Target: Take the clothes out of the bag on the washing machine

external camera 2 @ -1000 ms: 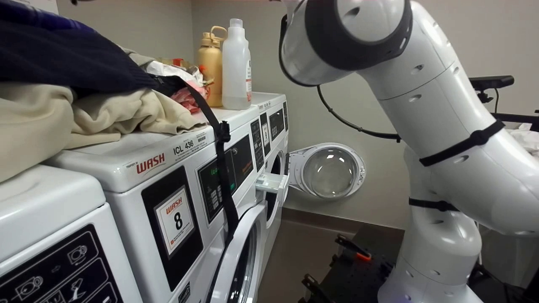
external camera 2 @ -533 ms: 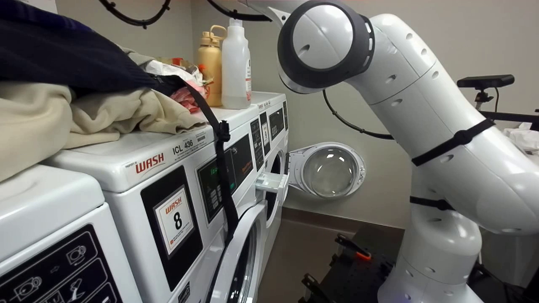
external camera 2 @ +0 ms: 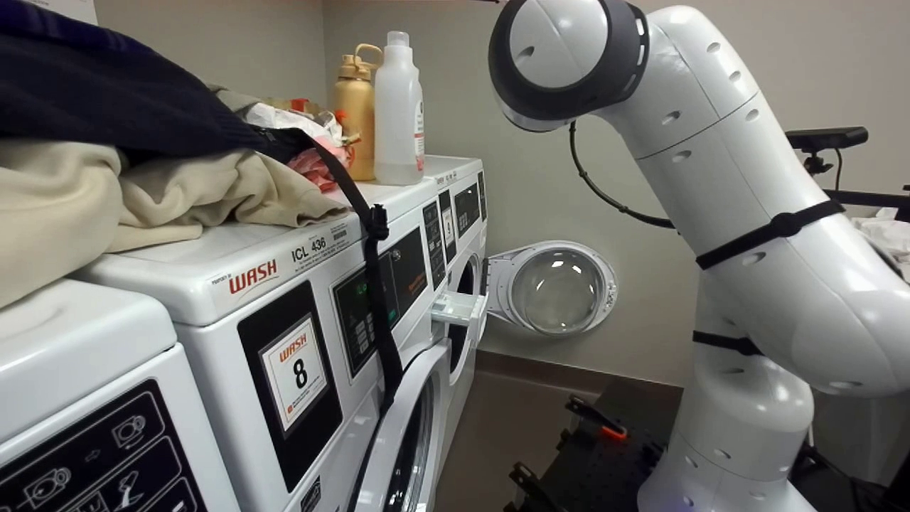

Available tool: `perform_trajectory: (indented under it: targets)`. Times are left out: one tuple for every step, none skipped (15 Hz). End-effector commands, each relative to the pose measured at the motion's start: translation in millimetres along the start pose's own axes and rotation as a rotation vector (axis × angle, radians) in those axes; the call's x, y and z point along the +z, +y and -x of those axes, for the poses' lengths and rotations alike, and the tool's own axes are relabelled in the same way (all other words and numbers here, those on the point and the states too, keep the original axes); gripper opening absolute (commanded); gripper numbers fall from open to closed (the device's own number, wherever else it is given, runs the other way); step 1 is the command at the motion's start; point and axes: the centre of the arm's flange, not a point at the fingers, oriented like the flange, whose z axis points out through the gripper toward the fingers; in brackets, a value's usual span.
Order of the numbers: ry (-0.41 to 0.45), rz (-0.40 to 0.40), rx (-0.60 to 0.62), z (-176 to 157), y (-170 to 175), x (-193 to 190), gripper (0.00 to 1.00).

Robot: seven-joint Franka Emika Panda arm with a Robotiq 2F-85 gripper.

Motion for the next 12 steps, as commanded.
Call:
perform_trajectory:
  targets:
    - [0.072,0.104,-0.021,-23.8,11.9,-47.9,1.00]
    - [0.098,0.133,-0.019,-27.2,19.3,-57.0,1.00]
    - [0.120,0.164,-0.017,-29.9,30.2,-66.6,1.00]
    - [0.137,0.192,-0.014,-32.5,43.3,-76.3,1.00]
    - [0.148,0.219,-0.005,-36.8,52.1,-82.8,1.00]
    - [0.157,0.246,-0.003,-35.1,65.2,-88.6,1.00]
    - [0.163,0.266,0.006,-34.8,76.1,-94.3,1.00]
    - [0.164,0.283,0.014,-34.6,86.2,-98.9,1.00]
    - [0.167,0.289,0.016,-34.2,95.9,-104.0,1.00]
    - [0.171,0.292,0.030,-34.5,105.1,-109.7,1.00]
    - [0.179,0.296,0.040,-33.1,111.0,-113.2,1.00]
    - [0.192,0.276,0.049,-30.4,117.0,-118.4,1.00]
